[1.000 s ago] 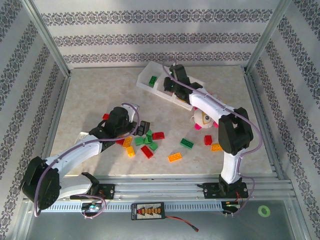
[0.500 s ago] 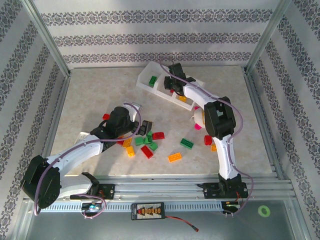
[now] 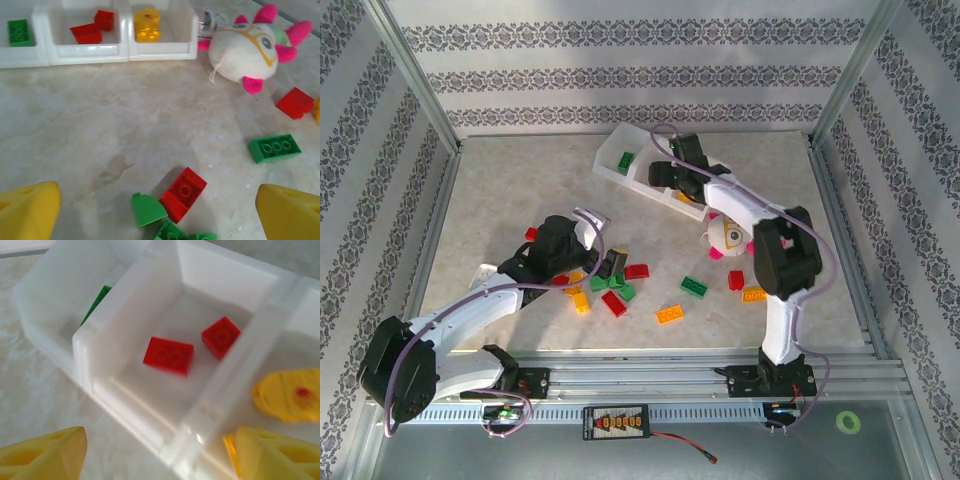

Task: Sort the legos into containers by color
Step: Place the lego in the container, then pick up the lego from the bottom-center of the table.

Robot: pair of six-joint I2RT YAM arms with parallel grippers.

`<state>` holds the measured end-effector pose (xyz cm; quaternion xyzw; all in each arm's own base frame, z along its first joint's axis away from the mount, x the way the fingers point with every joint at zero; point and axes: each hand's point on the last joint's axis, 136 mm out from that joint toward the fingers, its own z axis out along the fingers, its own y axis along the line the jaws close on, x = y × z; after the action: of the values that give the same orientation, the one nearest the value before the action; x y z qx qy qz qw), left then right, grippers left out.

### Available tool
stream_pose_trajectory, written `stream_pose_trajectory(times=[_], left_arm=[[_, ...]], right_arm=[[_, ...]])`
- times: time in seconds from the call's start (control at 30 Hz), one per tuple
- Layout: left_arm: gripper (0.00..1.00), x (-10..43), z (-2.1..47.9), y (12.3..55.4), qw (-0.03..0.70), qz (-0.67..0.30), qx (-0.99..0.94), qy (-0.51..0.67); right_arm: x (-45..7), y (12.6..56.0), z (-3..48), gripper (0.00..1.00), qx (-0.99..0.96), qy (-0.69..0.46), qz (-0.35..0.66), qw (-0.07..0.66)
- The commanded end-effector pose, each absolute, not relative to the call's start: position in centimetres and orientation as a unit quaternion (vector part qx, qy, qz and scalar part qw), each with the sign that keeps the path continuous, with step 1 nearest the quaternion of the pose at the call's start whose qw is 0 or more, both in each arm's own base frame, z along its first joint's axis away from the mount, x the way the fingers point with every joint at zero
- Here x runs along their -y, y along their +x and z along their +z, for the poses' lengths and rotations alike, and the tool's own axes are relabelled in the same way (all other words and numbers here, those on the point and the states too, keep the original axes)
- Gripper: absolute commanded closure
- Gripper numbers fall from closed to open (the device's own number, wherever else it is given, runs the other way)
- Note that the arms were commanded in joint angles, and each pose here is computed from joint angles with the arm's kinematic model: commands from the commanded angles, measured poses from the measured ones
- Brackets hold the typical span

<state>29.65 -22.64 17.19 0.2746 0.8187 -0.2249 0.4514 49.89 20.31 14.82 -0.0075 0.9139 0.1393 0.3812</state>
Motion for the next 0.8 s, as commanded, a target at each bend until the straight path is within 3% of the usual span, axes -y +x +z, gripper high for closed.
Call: stream_pose_trajectory(times=[0.0,0.23,0.4,0.63,0.77], left_arm=[[0.01,24.5,18.4,28.2,0.47,-0.245,-0.773,0.348],[0.01,25.5,17.9,26.5,0.462,-0.252,-0.742,0.416],[0.01,26.0,17.7,25.5,0.456,-0.268,-0.724,0.443],[0.01,26.1,17.7,24.3,0.458,-0.284,-0.708,0.456],[0.01,25.8,17.6,24.1,0.465,-0.28,-0.706,0.456]], right_arm=[[-20.0,45.8,17.1,0.18,-0.907,-0.036,0.155,0.391],[-17.5,34.4,13.4,0.09,-0.956,-0.107,0.085,0.261],[-17.1,28.4,10.5,0.05,-0.975,-0.165,0.025,0.149],[-18.0,23.5,6.9,0.03,-0.975,-0.221,-0.015,-0.013],[-17.1,23.4,5.1,0.04,-0.971,-0.225,-0.058,-0.053]])
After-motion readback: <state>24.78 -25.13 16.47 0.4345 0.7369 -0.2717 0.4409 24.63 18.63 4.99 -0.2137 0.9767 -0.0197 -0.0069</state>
